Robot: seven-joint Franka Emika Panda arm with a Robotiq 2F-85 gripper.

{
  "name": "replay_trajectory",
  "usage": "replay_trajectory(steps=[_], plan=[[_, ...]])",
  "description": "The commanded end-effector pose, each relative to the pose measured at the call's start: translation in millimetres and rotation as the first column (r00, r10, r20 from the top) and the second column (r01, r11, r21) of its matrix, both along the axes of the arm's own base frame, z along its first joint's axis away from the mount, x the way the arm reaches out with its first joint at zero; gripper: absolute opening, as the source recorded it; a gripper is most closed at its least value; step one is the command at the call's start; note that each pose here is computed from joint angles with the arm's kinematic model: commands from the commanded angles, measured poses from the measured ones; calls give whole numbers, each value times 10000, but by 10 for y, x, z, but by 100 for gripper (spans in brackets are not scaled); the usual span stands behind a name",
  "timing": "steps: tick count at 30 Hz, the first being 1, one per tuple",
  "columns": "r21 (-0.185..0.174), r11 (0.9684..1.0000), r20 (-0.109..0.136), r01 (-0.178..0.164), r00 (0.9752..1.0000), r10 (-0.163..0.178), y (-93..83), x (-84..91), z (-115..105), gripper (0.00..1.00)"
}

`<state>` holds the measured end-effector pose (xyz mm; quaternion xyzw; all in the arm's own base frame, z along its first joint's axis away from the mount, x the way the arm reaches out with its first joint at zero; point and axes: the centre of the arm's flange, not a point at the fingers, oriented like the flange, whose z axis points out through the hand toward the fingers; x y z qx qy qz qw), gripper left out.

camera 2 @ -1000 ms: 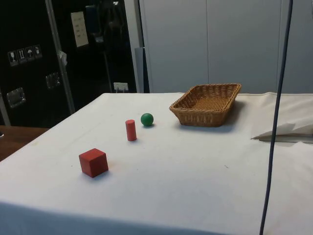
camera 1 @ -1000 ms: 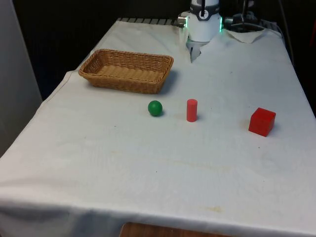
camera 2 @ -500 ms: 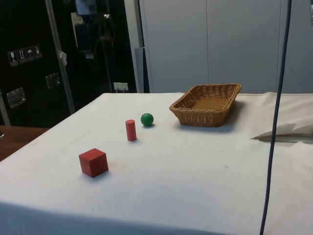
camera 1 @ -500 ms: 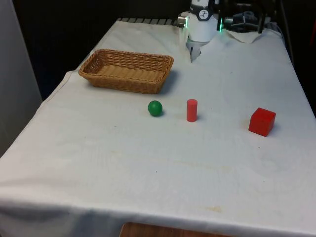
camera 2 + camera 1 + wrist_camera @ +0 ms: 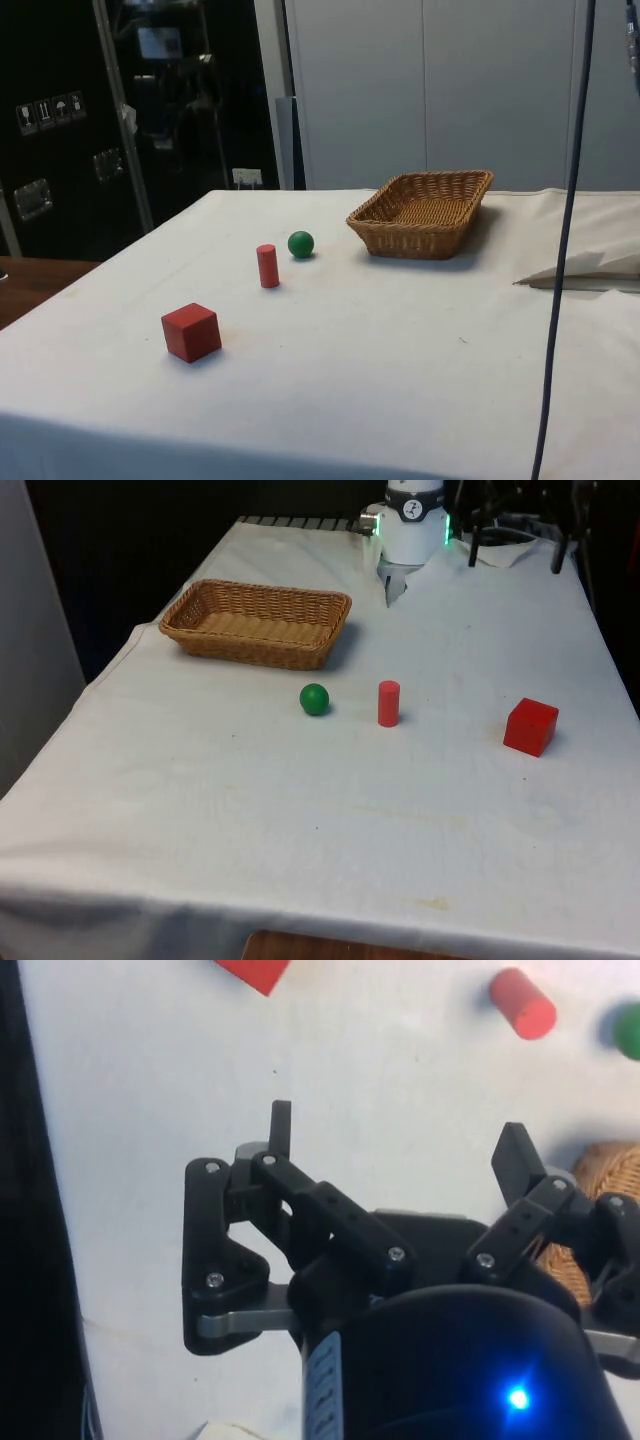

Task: Pick up the object to the left of the cylinder and place it into the basket.

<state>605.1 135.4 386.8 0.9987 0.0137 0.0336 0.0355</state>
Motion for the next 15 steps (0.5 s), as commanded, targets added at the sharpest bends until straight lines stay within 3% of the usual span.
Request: replay_trajectory(steps=[1,5,6,8,15], plan=[[-9,10000,136,35,9999,-35,56,4,-35,100],[27,10000,275,79,9996,-79,155,18,-119,100],[20,10000,122,41,9999,-41,116,13,-88,100],[60,9999,323,97,9994,-99,181,21,-158,100],[356,9991,441,223,9987,-239,210,29,-330,100]])
